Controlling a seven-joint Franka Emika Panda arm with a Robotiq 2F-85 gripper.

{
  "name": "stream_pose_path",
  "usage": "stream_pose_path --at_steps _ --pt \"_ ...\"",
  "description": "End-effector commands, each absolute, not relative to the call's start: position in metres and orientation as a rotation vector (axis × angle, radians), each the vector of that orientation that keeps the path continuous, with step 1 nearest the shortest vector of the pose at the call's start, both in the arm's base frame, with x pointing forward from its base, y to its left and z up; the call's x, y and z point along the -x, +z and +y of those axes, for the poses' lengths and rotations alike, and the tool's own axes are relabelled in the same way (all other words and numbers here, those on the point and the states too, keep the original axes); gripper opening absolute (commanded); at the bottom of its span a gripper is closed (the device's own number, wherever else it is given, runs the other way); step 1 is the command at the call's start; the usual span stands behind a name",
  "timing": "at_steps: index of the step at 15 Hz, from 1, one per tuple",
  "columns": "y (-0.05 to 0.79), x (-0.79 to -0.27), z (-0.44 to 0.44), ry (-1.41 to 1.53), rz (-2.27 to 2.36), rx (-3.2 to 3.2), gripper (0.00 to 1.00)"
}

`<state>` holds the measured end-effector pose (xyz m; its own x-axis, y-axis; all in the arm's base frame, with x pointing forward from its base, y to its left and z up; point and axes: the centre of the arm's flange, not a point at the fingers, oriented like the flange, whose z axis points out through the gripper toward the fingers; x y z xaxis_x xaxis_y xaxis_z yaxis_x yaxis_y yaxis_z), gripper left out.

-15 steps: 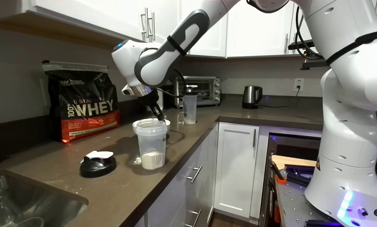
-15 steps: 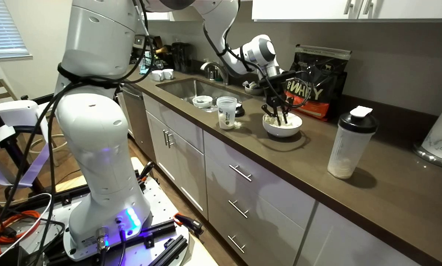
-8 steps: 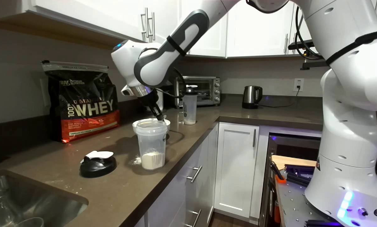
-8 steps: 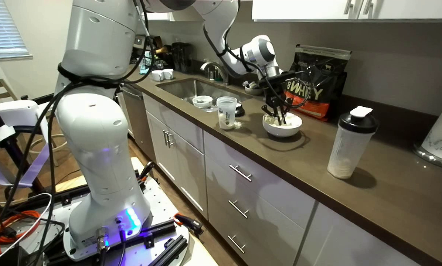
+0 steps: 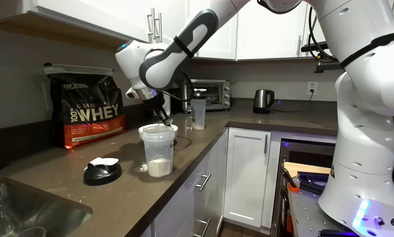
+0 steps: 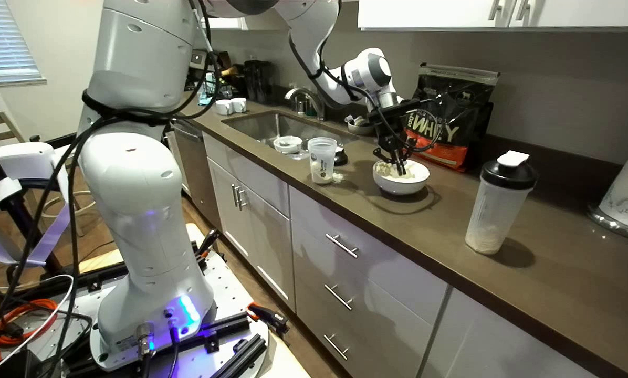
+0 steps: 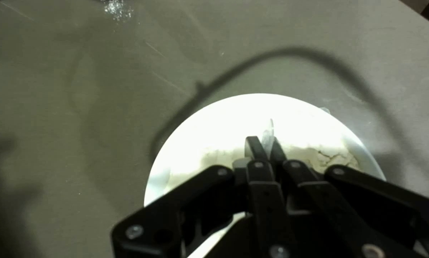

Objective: Use the measuring spoon to transfer one spoon of contents from the bowl to the left cup

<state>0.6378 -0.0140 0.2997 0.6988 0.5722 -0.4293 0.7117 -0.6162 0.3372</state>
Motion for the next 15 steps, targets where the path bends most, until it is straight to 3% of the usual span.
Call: stream_pose_path --at_steps 1,15 --pt "0.310 -0.641 -0.016 -0.406 1.016 -2.431 0.01" --pt "0.332 -0.653 -0.019 -0.346 0.973 -2.418 0.01"
